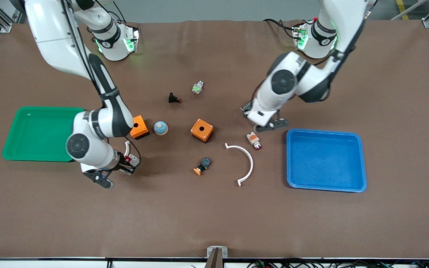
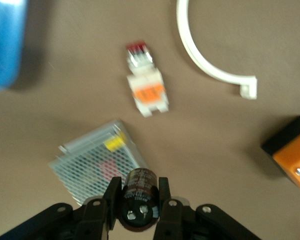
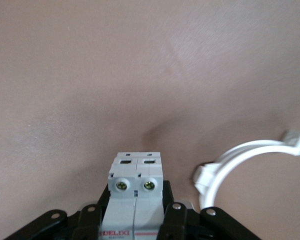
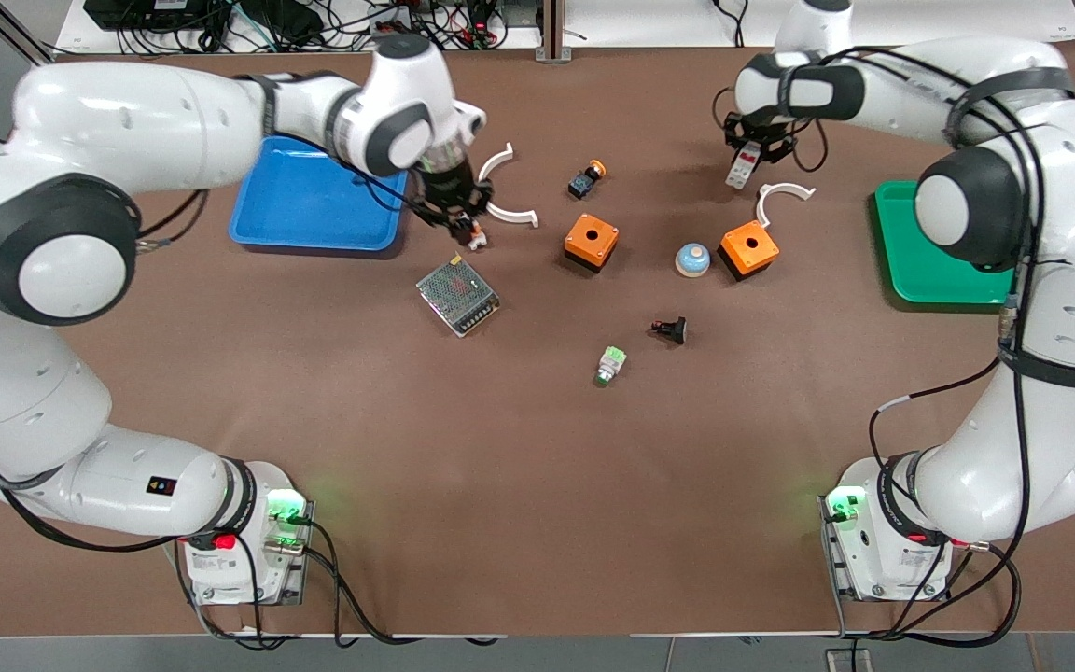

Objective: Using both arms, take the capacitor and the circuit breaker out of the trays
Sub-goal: 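Carry the breaker beside the white clip while the left gripper carries the capacitor, then release the breaker and retract the right arm while the left gripper lowers the capacitor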

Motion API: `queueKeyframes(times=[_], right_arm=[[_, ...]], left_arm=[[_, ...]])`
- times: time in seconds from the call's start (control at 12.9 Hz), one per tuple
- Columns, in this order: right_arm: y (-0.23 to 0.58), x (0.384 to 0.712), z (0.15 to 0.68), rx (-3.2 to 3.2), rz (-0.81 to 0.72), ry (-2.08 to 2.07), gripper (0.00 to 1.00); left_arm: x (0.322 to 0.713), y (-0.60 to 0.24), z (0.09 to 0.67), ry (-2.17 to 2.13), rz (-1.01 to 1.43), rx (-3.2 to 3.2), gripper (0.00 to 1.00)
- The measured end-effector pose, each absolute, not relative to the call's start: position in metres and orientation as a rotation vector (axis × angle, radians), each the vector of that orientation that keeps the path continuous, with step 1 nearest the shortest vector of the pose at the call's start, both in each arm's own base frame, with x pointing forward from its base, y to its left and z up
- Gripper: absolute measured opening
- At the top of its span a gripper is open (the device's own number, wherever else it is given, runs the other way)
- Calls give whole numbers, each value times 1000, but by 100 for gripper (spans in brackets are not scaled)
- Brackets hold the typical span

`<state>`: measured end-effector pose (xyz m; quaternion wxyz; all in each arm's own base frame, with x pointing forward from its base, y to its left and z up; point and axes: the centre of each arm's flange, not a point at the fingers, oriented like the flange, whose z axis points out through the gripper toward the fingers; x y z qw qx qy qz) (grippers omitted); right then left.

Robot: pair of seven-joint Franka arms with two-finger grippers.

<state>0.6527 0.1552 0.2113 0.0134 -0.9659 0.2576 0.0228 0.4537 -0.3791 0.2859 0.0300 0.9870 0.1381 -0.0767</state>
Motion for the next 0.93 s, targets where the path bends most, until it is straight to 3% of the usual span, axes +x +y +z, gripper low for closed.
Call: queueKeyframes(times=[0.08, 0.16, 0.54, 0.62, 0.93], right_arm=[[157, 653, 208, -3009, 73, 811, 40], [155, 655, 209, -3007, 68, 818, 47], [121, 668, 249, -3009, 100, 842, 95], [94, 671, 272, -3020, 127, 778, 100], [-41, 652, 398, -3035, 138, 475, 100]], left_arm=[[439, -397, 278, 473, -251, 3039, 34], [426, -412, 269, 520, -264, 3034, 34], [382, -460, 221, 737, -230, 3004, 34], [378, -463, 211, 778, -223, 2997, 34], [375, -471, 190, 889, -229, 2980, 34]])
